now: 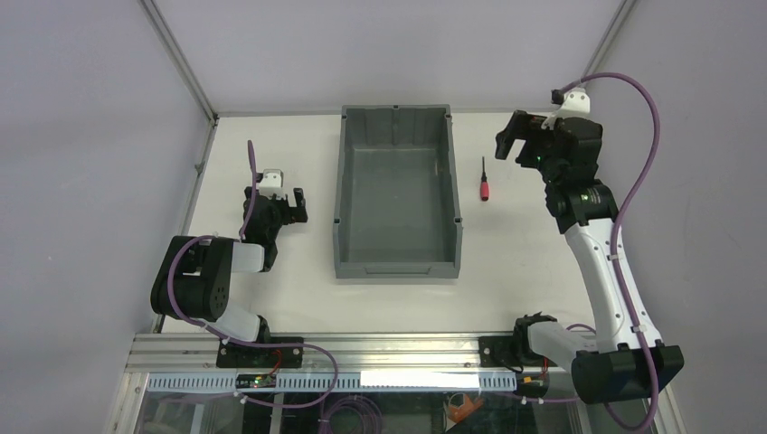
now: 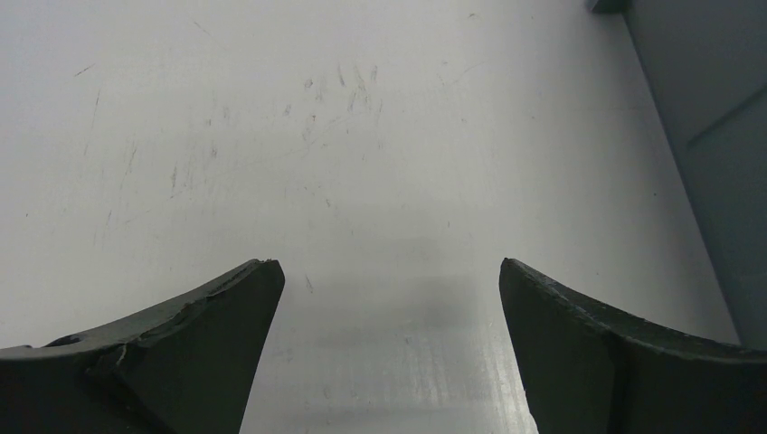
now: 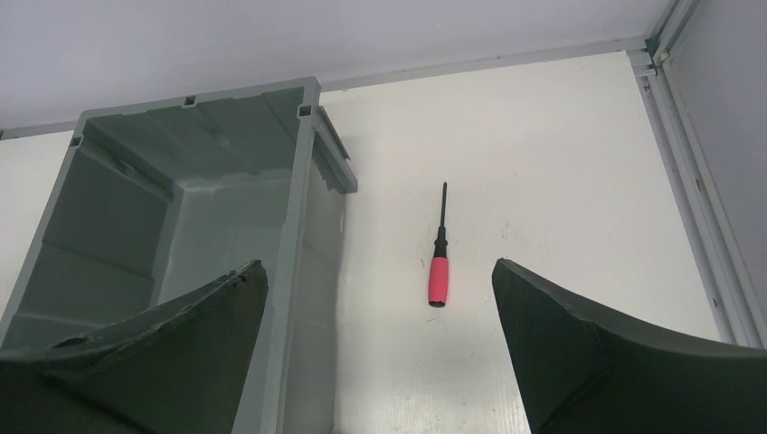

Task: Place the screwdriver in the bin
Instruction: Pick up the screwdriver from the center of the board.

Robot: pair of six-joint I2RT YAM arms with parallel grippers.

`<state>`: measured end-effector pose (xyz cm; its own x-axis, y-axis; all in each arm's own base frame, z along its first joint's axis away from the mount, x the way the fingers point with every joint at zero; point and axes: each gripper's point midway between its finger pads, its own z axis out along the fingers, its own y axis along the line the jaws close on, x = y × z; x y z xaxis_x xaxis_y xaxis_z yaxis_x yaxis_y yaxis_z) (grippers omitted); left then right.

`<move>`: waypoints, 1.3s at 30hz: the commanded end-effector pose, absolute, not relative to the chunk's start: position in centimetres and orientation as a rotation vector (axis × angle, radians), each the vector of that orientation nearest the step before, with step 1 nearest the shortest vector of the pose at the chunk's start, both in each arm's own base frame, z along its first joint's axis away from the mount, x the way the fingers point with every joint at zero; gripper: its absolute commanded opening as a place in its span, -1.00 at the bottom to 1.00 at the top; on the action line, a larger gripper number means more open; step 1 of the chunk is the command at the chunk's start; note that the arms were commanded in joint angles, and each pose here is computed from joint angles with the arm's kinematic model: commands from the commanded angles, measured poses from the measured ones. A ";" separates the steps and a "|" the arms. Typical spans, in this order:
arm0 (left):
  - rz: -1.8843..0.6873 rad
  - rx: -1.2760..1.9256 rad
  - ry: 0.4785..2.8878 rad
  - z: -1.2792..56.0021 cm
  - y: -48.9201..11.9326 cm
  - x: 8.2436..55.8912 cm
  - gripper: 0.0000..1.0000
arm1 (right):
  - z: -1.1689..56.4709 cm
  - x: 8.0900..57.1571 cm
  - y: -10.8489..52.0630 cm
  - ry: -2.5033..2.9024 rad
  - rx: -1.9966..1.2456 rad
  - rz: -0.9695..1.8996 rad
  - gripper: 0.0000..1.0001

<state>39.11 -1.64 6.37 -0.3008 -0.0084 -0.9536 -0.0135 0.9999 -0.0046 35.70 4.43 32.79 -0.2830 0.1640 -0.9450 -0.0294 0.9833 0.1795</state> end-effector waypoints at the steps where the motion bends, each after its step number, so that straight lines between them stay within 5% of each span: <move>1: -0.011 -0.025 1.824 7.9 -1.5 39.4 0.98 | 35.5 36.2 4.5 1.813 0.080 0.176 0.98; 18: -0.011 -0.025 1.824 7.9 -1.5 39.4 0.98 | 35.2 40.8 4.8 2.038 0.078 0.137 0.98; 39: -0.011 -0.024 1.823 8.0 -1.5 39.4 0.98 | 21.2 45.1 3.6 2.512 0.202 0.092 0.91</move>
<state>39.11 -1.64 6.37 -0.3008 -0.0084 -0.9536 -0.0135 0.9999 -0.0046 44.80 3.62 22.34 -0.7752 0.1443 -0.6150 0.1064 0.9895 0.0981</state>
